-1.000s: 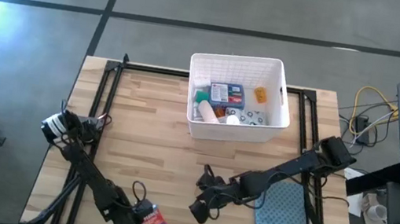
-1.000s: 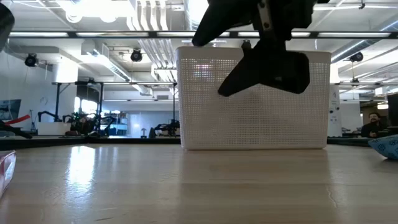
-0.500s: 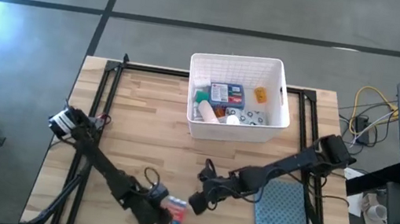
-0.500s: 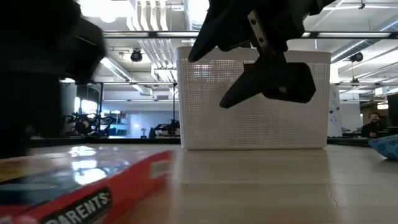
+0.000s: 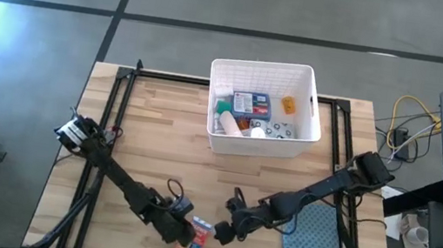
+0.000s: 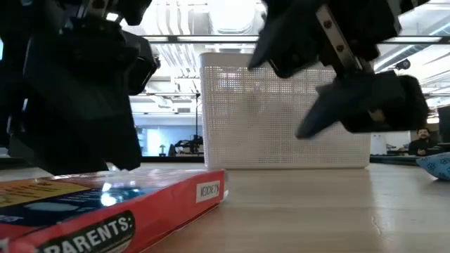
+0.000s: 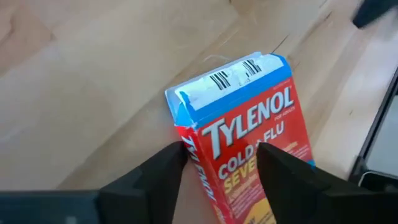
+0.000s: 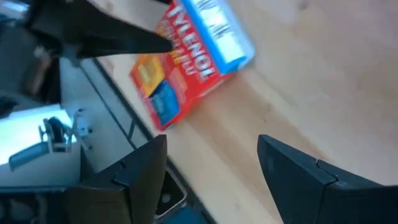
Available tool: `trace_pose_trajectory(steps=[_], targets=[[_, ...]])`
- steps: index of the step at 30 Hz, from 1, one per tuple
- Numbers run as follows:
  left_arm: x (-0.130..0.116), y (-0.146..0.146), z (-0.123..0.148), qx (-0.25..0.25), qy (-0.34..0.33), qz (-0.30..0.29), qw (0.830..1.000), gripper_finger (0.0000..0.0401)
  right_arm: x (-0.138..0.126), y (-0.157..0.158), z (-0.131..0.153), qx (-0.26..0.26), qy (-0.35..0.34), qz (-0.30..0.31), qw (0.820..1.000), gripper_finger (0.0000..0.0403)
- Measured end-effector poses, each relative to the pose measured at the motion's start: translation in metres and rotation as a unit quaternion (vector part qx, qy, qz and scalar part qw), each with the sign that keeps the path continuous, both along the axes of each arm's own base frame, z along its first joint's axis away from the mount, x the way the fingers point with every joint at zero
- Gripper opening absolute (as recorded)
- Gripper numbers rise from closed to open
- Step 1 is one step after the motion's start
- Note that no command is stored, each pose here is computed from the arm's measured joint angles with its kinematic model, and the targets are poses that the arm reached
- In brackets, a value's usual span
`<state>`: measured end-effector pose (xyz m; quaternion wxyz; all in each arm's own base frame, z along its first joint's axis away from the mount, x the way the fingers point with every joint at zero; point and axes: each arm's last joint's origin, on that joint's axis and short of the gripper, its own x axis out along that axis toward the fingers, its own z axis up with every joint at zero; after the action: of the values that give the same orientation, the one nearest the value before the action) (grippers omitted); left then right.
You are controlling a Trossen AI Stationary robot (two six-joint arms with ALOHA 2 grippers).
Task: Pick & place medical supplies in basket/bin
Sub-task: Put the red medicine box into the white bin
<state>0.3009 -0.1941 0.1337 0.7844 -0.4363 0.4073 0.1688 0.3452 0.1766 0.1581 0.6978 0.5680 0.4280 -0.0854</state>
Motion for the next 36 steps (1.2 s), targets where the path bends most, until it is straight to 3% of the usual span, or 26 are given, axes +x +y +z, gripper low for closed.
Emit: trace_pose_trajectory(steps=[8,13,17,26,31,36], targets=[[0.002,0.015,-0.006,0.037,0.010,-0.008,0.999,0.0112,-0.004,-0.006,-0.009,-0.003,0.018,-0.048,0.999,0.0240],[0.008,0.048,-0.016,0.066,0.038,0.033,0.997,0.0054,-0.002,-0.009,-0.008,-0.031,0.001,-0.071,0.997,0.0240],[0.016,0.076,-0.011,0.118,0.031,0.042,0.992,0.0012,-0.001,-0.011,-0.008,-0.040,-0.004,-0.089,0.995,0.0240],[0.020,0.110,0.032,0.162,-0.009,0.008,0.987,0.0000,0.000,-0.013,-0.008,-0.039,-0.005,-0.121,0.992,0.0240],[0.004,0.108,0.063,0.163,-0.035,0.000,0.986,0.0000,0.000,-0.013,-0.007,-0.044,-0.009,-0.127,0.991,0.0240],[-0.022,0.112,0.116,0.175,-0.090,0.029,0.980,0.0000,0.000,-0.013,-0.007,-0.051,-0.012,-0.119,0.992,0.0240]])
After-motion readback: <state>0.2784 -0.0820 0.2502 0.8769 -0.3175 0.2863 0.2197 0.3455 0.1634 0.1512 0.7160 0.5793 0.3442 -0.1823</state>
